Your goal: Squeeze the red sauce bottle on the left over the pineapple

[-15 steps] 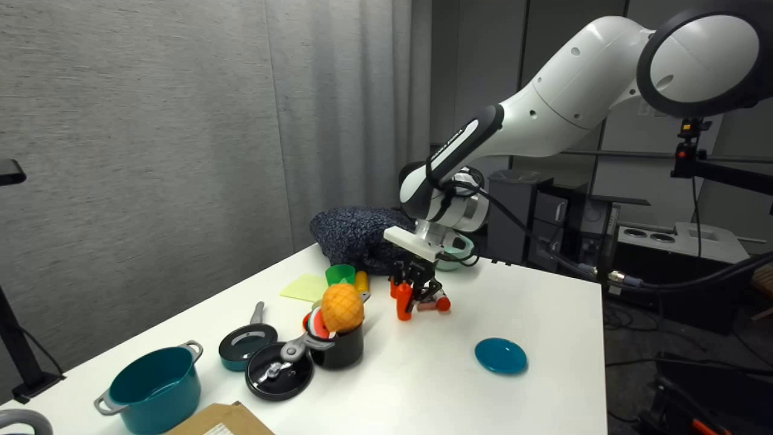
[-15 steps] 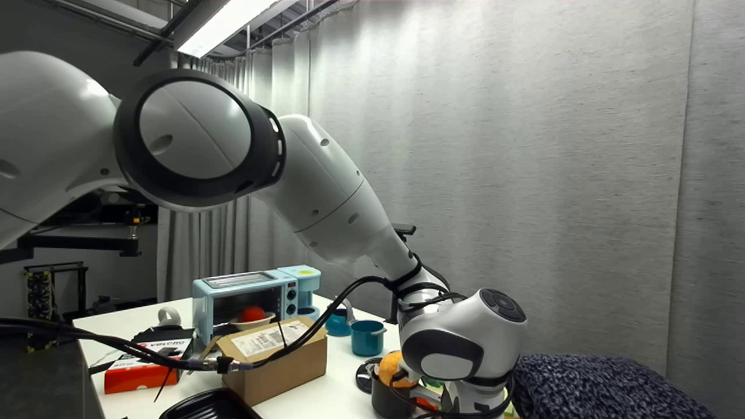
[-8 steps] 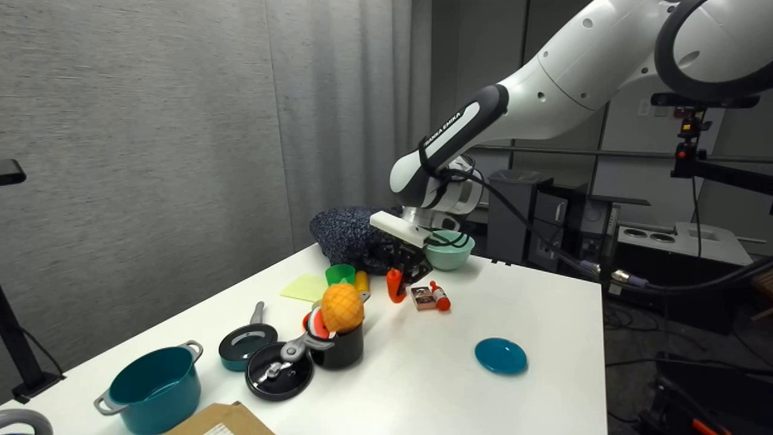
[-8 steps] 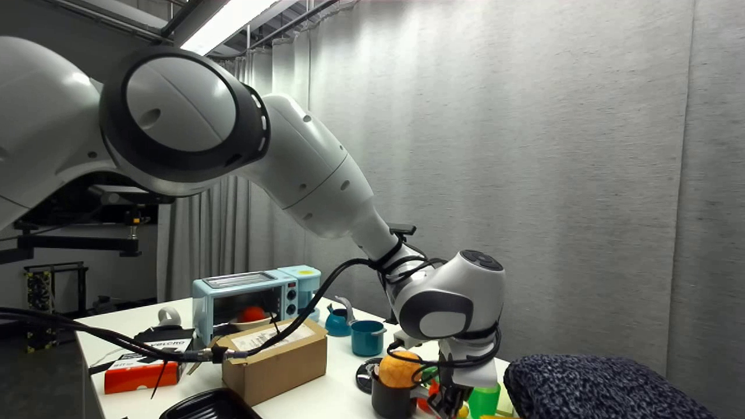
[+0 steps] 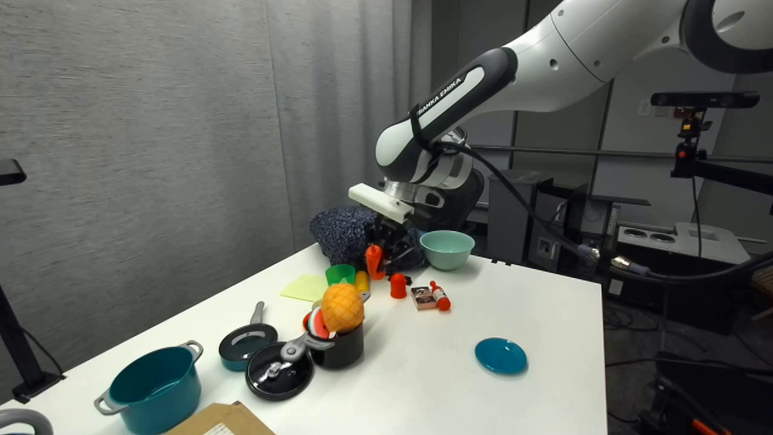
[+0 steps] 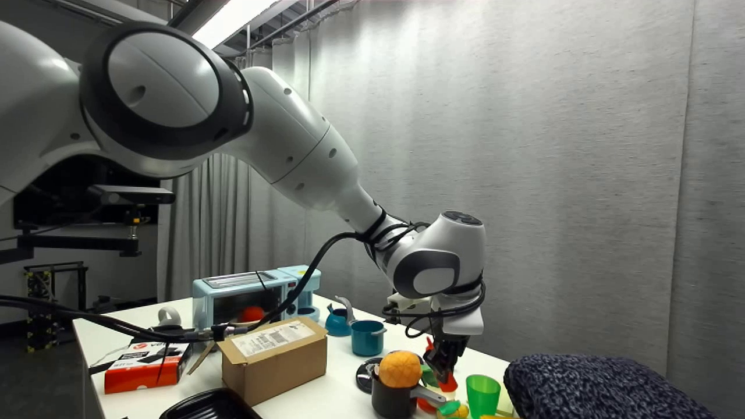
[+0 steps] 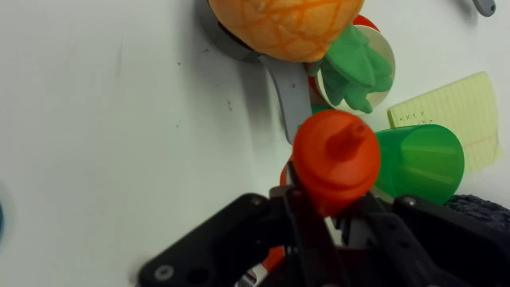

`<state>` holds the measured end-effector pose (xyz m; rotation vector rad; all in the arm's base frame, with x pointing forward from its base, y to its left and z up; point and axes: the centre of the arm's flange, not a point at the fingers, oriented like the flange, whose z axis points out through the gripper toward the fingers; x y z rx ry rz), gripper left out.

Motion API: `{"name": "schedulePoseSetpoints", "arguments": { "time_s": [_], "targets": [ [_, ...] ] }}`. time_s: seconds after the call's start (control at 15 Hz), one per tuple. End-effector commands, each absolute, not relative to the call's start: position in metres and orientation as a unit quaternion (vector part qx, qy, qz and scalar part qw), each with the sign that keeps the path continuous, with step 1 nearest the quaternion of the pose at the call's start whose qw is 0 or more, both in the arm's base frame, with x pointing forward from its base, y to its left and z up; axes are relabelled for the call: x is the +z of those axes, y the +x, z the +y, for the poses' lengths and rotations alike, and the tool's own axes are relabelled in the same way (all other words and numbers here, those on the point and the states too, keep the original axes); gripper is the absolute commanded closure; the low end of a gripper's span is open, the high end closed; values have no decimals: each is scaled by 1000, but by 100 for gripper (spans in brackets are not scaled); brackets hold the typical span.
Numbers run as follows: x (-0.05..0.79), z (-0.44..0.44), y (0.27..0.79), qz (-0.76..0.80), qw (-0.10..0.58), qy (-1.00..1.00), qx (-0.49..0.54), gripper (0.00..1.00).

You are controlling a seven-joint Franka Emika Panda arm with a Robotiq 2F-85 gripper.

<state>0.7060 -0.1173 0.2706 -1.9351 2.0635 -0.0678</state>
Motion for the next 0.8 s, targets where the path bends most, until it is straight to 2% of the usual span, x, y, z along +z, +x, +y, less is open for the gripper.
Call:
{"name": "schedulePoseSetpoints", "arguments": {
  "time_s": [0.0, 0.27, 0.33, 0.73],
  "targets": [
    [270, -118, 706, 721, 155, -675, -24, 83],
    [270, -118, 706, 721, 155, -675, -23, 83],
    [270, -118, 706, 721, 155, -675, -23, 96],
    [316, -133, 738, 688, 74, -709, -132, 96]
  ]
}}
